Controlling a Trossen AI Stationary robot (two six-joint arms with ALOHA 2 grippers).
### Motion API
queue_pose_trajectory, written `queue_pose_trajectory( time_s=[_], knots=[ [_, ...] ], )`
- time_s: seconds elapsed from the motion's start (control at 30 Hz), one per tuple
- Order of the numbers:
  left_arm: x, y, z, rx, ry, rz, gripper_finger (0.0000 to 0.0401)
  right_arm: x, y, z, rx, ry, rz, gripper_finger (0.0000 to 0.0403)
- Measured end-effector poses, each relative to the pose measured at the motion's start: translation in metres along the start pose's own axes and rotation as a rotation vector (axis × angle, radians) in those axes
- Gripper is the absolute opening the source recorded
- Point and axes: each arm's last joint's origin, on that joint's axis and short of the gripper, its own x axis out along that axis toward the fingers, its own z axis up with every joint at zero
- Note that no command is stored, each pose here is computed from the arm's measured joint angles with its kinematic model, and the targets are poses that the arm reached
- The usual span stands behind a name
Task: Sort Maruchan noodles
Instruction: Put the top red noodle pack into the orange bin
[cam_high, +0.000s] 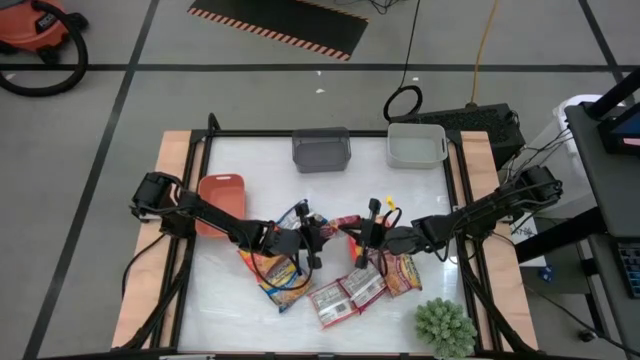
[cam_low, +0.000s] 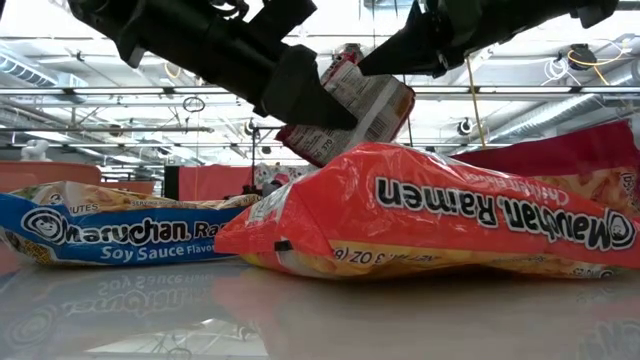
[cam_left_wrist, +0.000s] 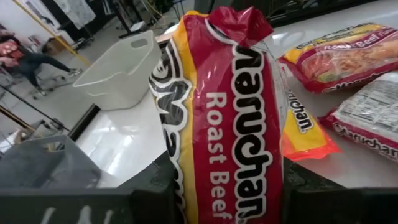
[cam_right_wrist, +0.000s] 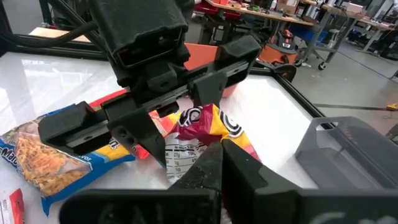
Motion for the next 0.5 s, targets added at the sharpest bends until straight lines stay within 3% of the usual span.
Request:
queue_pose_trajectory(
  time_s=[0.5],
  knots=[
    [0.0042, 0.0094, 0.0025, 0.053, -0.015, 0.085, 0.0133, 0.0, -0.0001, -0.0005, -0.017, 0.004, -0.002, 0.0]
  ],
)
